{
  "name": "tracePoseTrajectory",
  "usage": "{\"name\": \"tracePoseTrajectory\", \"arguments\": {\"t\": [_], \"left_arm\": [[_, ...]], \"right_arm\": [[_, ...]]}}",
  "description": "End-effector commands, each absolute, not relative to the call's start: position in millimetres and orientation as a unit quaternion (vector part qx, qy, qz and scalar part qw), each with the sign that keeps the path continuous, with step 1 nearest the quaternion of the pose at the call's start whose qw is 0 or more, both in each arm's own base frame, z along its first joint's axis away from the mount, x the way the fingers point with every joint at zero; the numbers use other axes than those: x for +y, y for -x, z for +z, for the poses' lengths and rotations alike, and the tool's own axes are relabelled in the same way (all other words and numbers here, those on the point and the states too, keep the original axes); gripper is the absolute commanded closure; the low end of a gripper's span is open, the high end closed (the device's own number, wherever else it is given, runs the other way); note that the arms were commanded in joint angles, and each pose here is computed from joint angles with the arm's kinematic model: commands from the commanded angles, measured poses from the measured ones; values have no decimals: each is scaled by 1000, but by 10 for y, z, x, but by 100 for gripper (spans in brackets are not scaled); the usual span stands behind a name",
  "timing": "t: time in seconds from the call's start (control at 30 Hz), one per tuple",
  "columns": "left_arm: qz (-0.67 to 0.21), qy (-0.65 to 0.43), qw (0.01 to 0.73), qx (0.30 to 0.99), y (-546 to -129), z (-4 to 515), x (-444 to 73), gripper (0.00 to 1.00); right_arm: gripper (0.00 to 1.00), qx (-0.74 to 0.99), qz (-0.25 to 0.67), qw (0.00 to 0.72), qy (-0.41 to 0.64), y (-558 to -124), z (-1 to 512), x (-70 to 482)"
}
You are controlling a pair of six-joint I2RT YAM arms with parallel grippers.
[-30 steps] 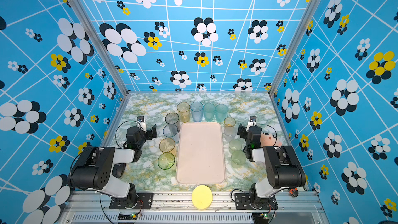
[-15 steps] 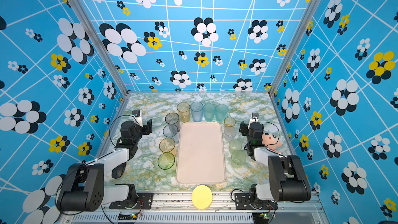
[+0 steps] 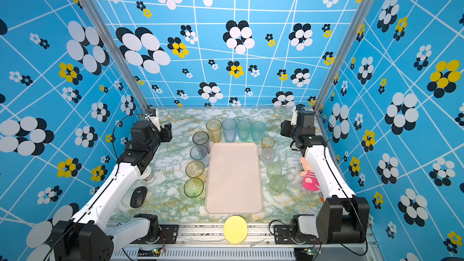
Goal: Place the glasses into the tray
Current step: 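Move the right gripper over the small amber cup while the left arm rises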
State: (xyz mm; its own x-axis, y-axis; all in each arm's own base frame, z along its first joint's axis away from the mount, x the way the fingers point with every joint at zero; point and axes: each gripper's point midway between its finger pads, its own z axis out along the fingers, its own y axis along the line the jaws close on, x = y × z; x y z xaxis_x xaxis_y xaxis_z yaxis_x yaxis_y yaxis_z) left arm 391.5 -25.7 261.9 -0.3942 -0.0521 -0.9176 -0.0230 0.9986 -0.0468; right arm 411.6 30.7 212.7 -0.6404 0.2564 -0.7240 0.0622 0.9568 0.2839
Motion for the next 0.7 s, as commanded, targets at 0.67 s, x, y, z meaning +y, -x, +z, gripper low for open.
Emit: {"name": "tracePoseTrajectory", "arguments": {"t": [0.67], "left_arm": [[-25,-51,467,882,-4014,2404,-800,50]], "right_arm": [[72,965,66,224,-118,-4132,1183,456]]}}
